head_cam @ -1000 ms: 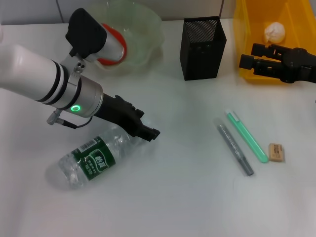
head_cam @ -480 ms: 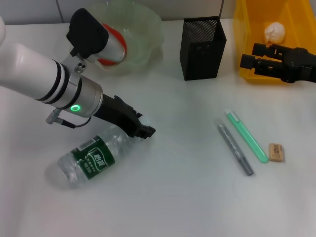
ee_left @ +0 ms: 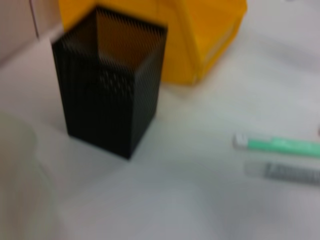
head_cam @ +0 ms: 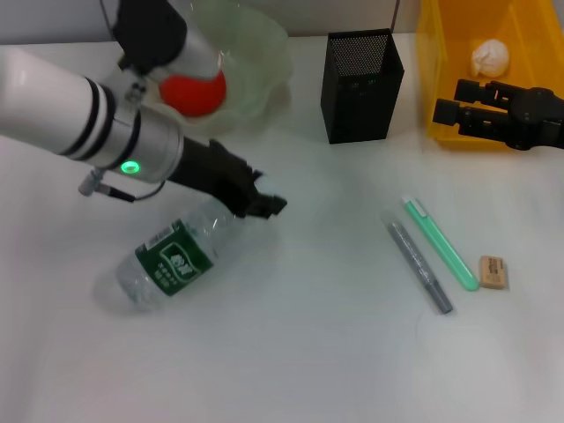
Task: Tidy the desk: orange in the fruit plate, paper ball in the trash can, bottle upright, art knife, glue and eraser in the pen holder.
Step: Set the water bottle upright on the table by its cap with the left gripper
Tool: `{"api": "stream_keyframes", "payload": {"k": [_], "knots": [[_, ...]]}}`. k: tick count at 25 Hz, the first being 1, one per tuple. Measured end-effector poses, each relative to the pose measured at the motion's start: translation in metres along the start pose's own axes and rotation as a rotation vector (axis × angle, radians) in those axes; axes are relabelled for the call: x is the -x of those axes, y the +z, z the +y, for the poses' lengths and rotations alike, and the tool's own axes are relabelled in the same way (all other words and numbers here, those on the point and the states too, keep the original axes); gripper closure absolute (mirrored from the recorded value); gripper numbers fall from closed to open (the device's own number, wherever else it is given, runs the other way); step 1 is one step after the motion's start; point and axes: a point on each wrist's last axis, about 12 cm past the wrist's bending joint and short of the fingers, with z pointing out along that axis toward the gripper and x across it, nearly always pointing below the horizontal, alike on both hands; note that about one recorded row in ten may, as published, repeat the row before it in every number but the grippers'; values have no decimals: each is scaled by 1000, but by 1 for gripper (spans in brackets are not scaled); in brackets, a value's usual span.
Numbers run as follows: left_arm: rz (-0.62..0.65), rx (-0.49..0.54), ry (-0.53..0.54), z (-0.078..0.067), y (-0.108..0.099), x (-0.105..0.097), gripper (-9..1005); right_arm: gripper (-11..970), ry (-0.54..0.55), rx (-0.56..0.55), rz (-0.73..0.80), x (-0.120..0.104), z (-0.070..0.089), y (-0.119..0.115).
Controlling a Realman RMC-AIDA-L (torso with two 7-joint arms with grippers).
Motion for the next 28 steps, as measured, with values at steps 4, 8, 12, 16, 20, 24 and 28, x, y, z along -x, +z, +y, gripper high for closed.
{"api": "stream_keyframes", "payload": {"k": [4,8,12,16,20,24,28], "knots": [[-65,40,20,2,-18,8,552,163,2,-2,1,-1,0,-1],[-137,65,17,2,-33,13,552,164,5,-4,1,-2,0,-2],[-199,89,11,5,-47,15,553,164,8,-7,-3,-3,0,-4],[-218,102,9,7,-53,16,556,164,8,-5,-4,-3,0,-4],[-238,119,15,9,-59,18,561,164,7,-5,-4,-3,0,-4],[-264,138,19,13,-66,18,562,164,6,-4,-5,-3,0,-4],[-277,140,20,14,-68,18,562,165,7,-4,-6,-3,0,-4]]}}
